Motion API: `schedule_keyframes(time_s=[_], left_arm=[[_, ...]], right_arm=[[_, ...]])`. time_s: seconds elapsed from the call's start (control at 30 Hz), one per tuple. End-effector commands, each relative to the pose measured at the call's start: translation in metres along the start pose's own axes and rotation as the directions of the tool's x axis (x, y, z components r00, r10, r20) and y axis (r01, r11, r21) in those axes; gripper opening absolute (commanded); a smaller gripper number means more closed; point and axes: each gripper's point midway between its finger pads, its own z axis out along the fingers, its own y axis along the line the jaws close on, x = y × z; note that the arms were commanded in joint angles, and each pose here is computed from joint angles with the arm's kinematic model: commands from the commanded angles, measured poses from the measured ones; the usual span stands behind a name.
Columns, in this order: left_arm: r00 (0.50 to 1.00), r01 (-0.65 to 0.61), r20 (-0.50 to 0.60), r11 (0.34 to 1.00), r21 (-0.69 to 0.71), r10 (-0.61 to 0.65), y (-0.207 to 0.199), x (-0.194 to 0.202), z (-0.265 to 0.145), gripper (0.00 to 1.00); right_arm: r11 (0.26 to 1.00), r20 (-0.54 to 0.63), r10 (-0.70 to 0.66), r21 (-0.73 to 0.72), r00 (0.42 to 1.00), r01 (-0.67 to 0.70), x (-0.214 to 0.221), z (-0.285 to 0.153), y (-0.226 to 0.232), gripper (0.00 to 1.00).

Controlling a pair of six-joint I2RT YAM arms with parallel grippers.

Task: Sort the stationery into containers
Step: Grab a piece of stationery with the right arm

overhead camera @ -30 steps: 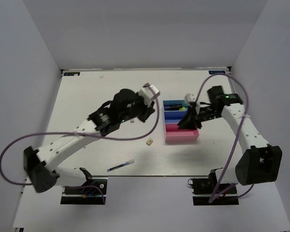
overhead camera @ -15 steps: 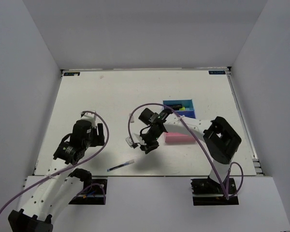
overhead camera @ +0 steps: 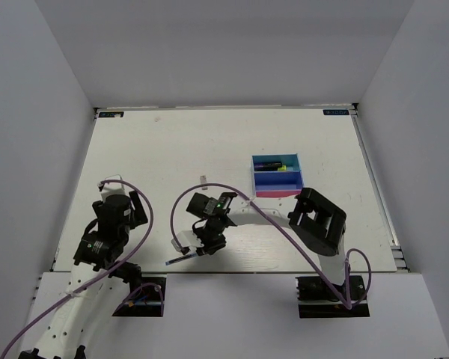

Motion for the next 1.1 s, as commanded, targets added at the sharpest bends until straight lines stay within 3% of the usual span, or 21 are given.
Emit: schedule_keyframes(time_s=[0.0, 0.57, 0.8, 0.97, 1.07], left_arm=[[1.000, 0.025, 0.017, 0.998, -0.066, -0.024, 0.013, 0.000, 0.000, 0.83], [0.999, 0.035, 0.036, 0.997, -0.069, -0.033, 0.015, -0.003, -0.003, 0.85], [0.999, 0.037, 0.040, 0.997, -0.074, -0.034, 0.016, -0.003, -0.003, 0.85], [0.998, 0.040, 0.046, 0.997, -0.071, -0.037, 0.016, -0.004, -0.004, 0.85], [0.998, 0.039, 0.048, 0.996, -0.080, -0.035, 0.018, -0.003, -0.004, 0.85]], right_arm=[[0.997, -0.002, 0.001, 0.071, 1.000, -0.001, -0.018, -0.005, -0.017, 0.38], [0.986, -0.088, 0.058, 0.162, 0.994, -0.043, -0.022, 0.021, -0.026, 0.44], [0.987, -0.144, 0.112, 0.129, 0.983, -0.093, -0.007, 0.034, -0.015, 0.24], [0.983, -0.174, 0.163, 0.111, 0.971, -0.145, 0.009, 0.037, -0.004, 0.02], [0.973, -0.198, 0.202, 0.152, 0.959, -0.174, 0.016, 0.031, -0.006, 0.00]])
